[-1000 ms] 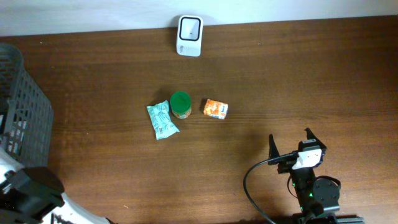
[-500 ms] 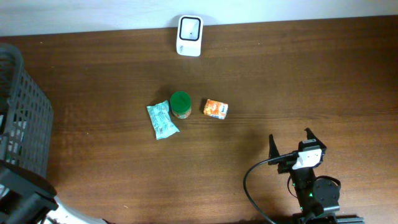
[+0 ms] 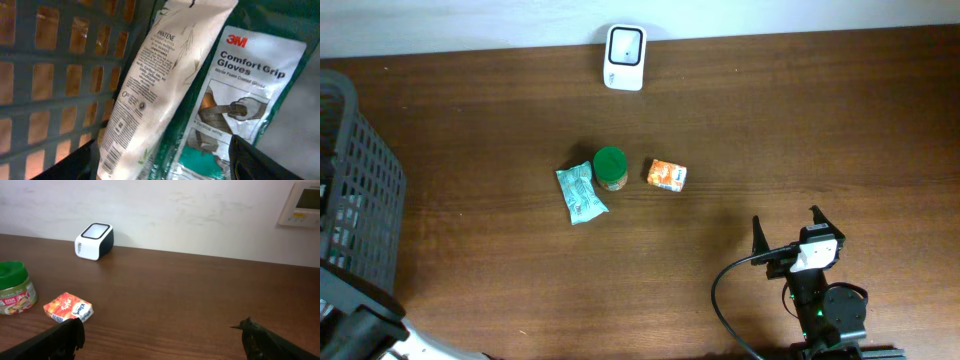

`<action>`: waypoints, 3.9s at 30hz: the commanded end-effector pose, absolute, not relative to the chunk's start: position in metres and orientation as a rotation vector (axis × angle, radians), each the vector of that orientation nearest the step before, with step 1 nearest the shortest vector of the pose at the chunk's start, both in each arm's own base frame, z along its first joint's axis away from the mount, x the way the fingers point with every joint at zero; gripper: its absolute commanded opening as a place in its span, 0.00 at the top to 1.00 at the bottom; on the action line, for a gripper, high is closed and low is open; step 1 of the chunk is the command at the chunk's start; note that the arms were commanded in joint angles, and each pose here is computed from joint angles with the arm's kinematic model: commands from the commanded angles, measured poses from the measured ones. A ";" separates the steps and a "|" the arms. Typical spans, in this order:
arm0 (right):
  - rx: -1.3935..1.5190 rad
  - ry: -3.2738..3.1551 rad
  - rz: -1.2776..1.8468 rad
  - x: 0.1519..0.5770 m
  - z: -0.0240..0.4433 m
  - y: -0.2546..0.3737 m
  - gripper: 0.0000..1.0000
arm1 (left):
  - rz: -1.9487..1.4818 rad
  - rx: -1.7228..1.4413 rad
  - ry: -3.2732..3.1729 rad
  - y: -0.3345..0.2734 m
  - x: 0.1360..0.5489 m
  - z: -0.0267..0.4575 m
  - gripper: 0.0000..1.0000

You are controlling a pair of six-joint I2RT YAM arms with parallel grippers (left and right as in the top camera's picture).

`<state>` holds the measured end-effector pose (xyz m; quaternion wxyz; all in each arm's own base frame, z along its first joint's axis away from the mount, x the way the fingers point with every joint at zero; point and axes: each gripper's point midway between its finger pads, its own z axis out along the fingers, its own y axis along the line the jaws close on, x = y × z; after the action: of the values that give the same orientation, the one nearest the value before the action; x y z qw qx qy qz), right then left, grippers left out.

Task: Scan the item barcode
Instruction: 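Reach the left gripper into the basket and grasp the white tube, then carry the white tube out and lay it left of the pouch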

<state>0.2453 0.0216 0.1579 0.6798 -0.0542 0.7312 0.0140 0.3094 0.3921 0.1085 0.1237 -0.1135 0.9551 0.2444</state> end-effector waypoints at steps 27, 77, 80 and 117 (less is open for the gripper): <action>-0.120 1.646 0.042 0.245 0.155 0.023 0.02 | 0.819 -0.133 2.897 0.433 0.306 0.026 0.43; -0.120 1.646 0.042 0.245 0.155 0.023 0.02 | -0.025 -0.075 2.188 0.016 0.332 0.367 1.00; -0.120 1.646 0.042 0.245 0.155 0.023 0.02 | 0.028 -0.114 2.381 0.011 0.343 0.316 1.00; -0.120 1.646 0.042 0.245 0.155 0.023 0.02 | 0.015 -0.049 2.911 -0.053 0.430 0.104 0.01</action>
<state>0.2453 0.0216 0.1579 0.6798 -0.0544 0.7312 0.0139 0.4107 -0.0413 0.0334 0.0275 -0.0147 0.9986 0.0420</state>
